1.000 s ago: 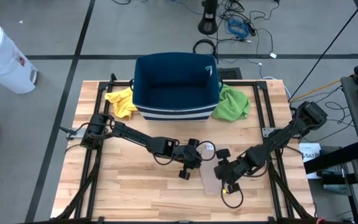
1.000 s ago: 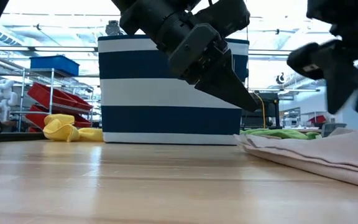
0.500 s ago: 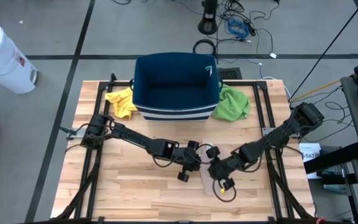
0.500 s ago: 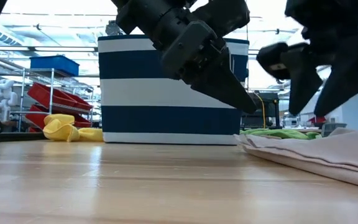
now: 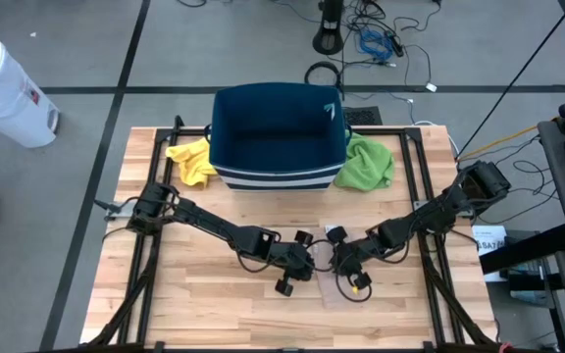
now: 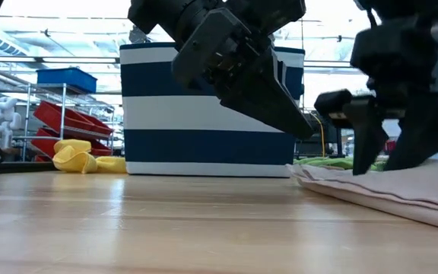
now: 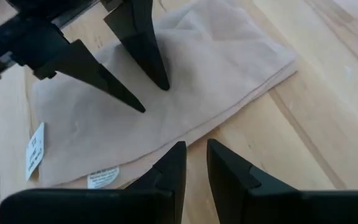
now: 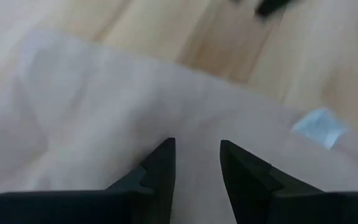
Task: Fold towel
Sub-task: Fold the brown towel
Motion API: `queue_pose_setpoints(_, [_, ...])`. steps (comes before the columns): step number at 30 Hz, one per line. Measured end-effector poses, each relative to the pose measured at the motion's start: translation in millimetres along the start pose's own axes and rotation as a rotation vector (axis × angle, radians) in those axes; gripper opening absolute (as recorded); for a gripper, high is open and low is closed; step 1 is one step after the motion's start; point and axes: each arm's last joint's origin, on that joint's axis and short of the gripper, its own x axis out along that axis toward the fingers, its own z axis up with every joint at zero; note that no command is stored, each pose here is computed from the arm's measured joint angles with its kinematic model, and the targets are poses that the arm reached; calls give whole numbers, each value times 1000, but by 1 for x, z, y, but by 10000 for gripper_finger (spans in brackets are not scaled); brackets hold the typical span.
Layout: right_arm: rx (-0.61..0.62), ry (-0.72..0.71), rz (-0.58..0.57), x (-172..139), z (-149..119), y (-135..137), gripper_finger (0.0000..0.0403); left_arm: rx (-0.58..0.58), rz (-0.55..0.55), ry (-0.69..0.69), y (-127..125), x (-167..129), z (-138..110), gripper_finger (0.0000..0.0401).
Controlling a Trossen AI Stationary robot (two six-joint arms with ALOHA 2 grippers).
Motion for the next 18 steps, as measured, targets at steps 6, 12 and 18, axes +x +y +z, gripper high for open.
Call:
queue_pose_setpoints(6, [95, 88, 32, 1, -17, -1, 114, -5, 0, 8, 1, 0, -1, 71])
queue_pose_setpoints(12, [210, 237, 45, -5, -29, 1, 114, -4, 0, 8, 0, 0, -1, 71])
queue_pose_setpoints(18, [287, 344, 98, -16, -38, 5, 114, -4, -2, 15, 0, 0, -2, 71])
